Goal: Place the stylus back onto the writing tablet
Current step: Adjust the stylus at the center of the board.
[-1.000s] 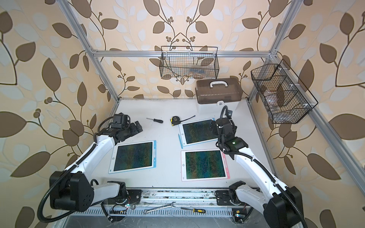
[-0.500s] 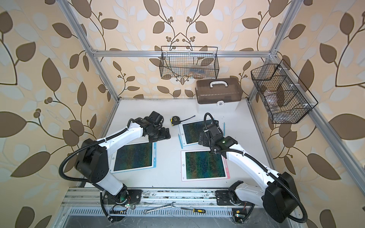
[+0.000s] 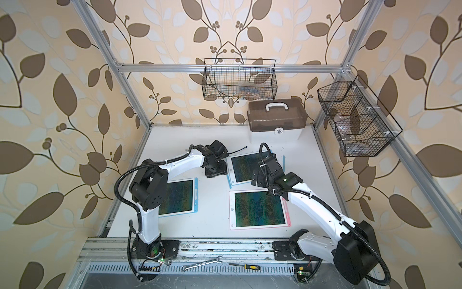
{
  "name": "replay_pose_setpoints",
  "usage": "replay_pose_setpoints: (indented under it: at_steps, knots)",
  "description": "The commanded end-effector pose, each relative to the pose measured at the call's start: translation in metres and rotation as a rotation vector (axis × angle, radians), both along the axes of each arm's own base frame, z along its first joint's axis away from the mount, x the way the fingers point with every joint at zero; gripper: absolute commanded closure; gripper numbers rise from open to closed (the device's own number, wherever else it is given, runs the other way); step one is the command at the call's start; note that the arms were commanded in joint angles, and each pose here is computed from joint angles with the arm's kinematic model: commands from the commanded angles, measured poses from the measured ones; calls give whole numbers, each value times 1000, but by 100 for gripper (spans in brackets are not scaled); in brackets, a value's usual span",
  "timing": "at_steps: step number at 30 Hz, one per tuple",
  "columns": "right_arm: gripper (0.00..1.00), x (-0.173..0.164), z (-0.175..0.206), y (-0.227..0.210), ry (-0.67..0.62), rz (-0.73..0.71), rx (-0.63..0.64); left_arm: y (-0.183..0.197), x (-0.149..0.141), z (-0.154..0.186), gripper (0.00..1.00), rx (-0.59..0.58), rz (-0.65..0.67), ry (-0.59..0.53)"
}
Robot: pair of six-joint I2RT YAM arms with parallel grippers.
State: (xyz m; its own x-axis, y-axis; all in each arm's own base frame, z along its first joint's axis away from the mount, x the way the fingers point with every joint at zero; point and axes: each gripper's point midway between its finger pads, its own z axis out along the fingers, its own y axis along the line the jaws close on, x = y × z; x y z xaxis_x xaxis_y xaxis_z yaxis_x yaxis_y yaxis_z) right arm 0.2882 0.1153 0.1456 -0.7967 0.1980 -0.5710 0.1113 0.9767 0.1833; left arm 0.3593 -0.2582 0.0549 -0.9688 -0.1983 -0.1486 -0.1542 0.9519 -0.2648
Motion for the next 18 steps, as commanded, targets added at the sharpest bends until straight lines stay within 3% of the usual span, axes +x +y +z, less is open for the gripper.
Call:
replay_pose_setpoints:
  at_steps: [1,8,18]
  knots:
    - [0,6,16,-3,2,49,-38,6,12,1,39,57,71,-27]
    - [0,15,28,-12,10,108,-76,6,21,-12,47,94,119,-40]
    - [0,17,36,-17,1,205,-109,-9,25,-8,46,116,149,-71]
